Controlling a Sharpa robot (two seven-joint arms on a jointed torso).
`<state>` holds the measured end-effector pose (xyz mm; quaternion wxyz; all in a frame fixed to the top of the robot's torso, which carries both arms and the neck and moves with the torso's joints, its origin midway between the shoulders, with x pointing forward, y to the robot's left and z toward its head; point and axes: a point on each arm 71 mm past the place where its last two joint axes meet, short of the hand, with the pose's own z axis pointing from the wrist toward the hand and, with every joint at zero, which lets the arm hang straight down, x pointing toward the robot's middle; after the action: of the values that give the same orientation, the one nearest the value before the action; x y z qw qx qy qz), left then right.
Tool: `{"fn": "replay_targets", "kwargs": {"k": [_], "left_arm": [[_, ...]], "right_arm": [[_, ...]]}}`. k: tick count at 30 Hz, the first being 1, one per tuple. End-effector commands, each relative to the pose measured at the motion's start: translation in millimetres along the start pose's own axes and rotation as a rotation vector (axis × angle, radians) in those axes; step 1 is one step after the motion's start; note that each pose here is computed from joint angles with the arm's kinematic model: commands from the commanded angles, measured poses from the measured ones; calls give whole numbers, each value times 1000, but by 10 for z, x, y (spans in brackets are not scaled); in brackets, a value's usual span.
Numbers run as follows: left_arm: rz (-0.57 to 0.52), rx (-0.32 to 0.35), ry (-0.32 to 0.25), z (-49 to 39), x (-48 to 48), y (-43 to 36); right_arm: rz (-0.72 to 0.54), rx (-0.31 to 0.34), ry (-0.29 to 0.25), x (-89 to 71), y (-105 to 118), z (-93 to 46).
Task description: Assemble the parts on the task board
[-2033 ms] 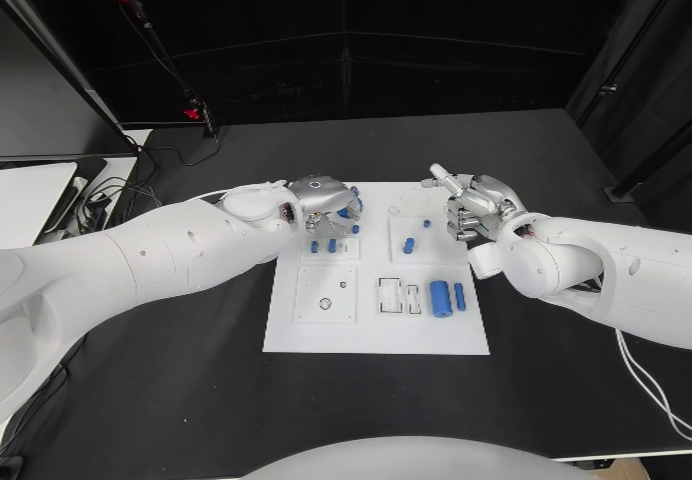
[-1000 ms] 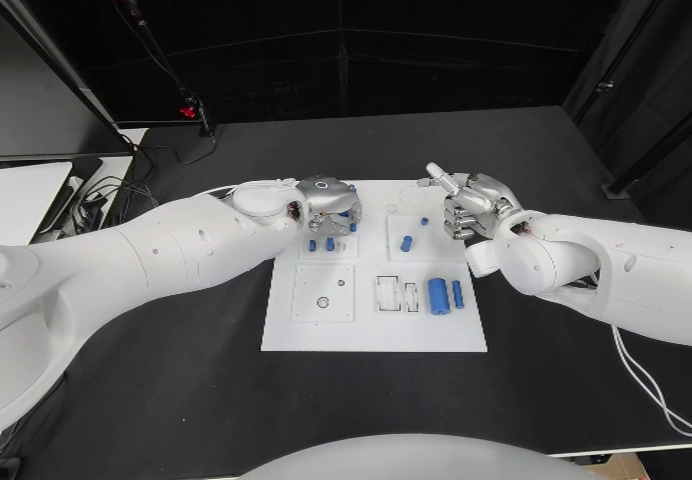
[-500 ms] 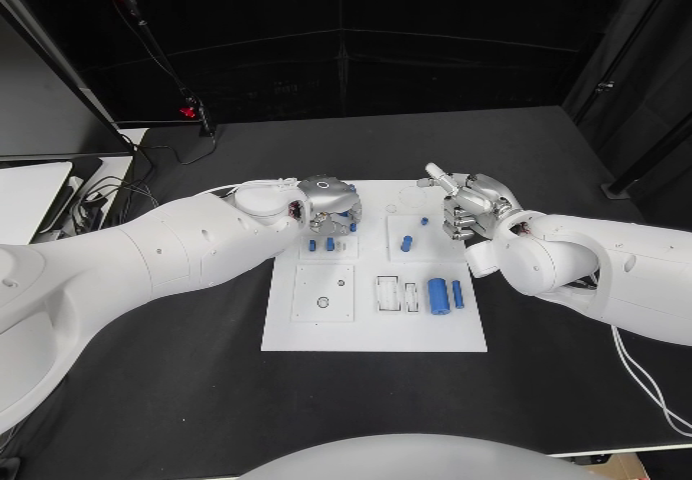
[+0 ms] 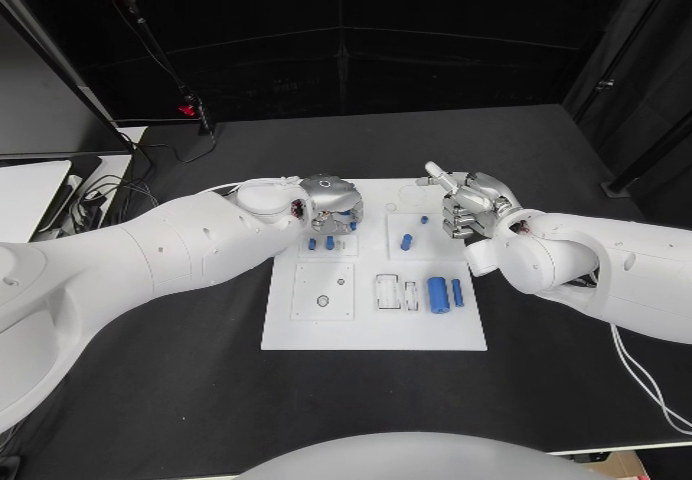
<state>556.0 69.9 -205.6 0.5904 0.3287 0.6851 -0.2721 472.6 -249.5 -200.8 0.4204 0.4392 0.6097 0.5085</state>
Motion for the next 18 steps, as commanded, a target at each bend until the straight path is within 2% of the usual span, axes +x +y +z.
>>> {"fn": "replay_targets", "kwargs": {"k": [1,18], "left_arm": [[-2,-9,35,-2,36,0],[-3,-7,37,10,39,-19]], "right_arm": [[1,-7,11,16,16,-4],[12,-1,11,14,15,-14]]}}
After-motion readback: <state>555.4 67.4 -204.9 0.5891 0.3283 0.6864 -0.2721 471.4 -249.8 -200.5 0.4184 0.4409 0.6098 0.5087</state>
